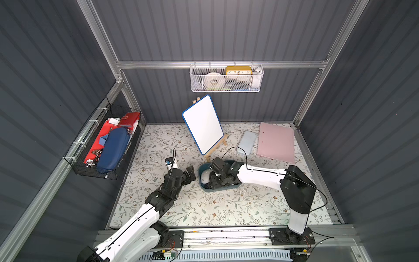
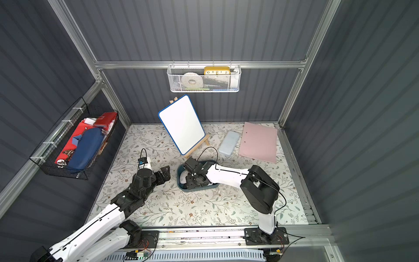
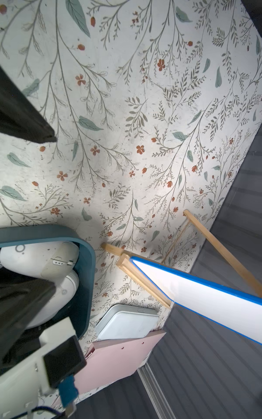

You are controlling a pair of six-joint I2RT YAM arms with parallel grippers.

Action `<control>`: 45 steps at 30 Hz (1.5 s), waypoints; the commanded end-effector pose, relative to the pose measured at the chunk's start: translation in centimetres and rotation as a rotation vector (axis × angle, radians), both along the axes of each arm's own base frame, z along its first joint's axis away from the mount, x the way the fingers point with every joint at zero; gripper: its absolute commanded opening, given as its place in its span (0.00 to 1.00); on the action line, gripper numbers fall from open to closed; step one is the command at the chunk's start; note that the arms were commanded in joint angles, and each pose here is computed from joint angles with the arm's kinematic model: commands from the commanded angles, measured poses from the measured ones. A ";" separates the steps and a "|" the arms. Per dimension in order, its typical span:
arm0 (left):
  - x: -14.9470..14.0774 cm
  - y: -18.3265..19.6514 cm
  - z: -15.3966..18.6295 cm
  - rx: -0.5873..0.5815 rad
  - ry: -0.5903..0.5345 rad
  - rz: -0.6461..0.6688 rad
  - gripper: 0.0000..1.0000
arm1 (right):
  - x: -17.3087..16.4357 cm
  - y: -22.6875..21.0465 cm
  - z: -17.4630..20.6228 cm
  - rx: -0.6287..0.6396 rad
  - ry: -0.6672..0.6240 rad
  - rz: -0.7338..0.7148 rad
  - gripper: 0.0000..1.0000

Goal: Take out the mouse from the storage box
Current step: Pick up the mouse from the storage box, then place the mouse at the center of the board.

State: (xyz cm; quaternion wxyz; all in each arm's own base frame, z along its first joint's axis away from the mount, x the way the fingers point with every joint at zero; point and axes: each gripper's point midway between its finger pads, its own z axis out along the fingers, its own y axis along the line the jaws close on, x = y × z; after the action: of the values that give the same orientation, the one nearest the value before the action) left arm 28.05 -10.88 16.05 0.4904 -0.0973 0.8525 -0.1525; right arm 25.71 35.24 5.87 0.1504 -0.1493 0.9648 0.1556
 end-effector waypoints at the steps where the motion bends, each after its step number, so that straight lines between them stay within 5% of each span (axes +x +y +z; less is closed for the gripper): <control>1: 0.1 0.0 0.2 0.008 -0.012 -0.005 0.99 | 0.0 -0.1 1.3 0.013 -0.037 -0.002 0.52; 18: 0.2 0.0 0.1 0.007 -0.009 -0.004 1.00 | -4.5 -7.7 7.2 -0.049 -0.088 -0.057 0.52; 34: 0.4 -0.2 -0.1 0.014 0.002 -0.004 0.99 | -10.6 -16.4 4.3 -0.142 -0.032 -0.211 0.52; 45: 0.6 -0.3 -0.4 0.022 0.016 -0.004 0.99 | -9.0 -22.1 1.3 -0.264 -0.069 -0.367 0.55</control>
State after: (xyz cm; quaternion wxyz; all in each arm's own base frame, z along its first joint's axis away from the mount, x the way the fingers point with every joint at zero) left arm 28.28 -11.02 14.96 0.4775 -0.0950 0.8618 -0.1423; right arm 15.38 14.56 7.15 0.1723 -0.0174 0.9848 0.0106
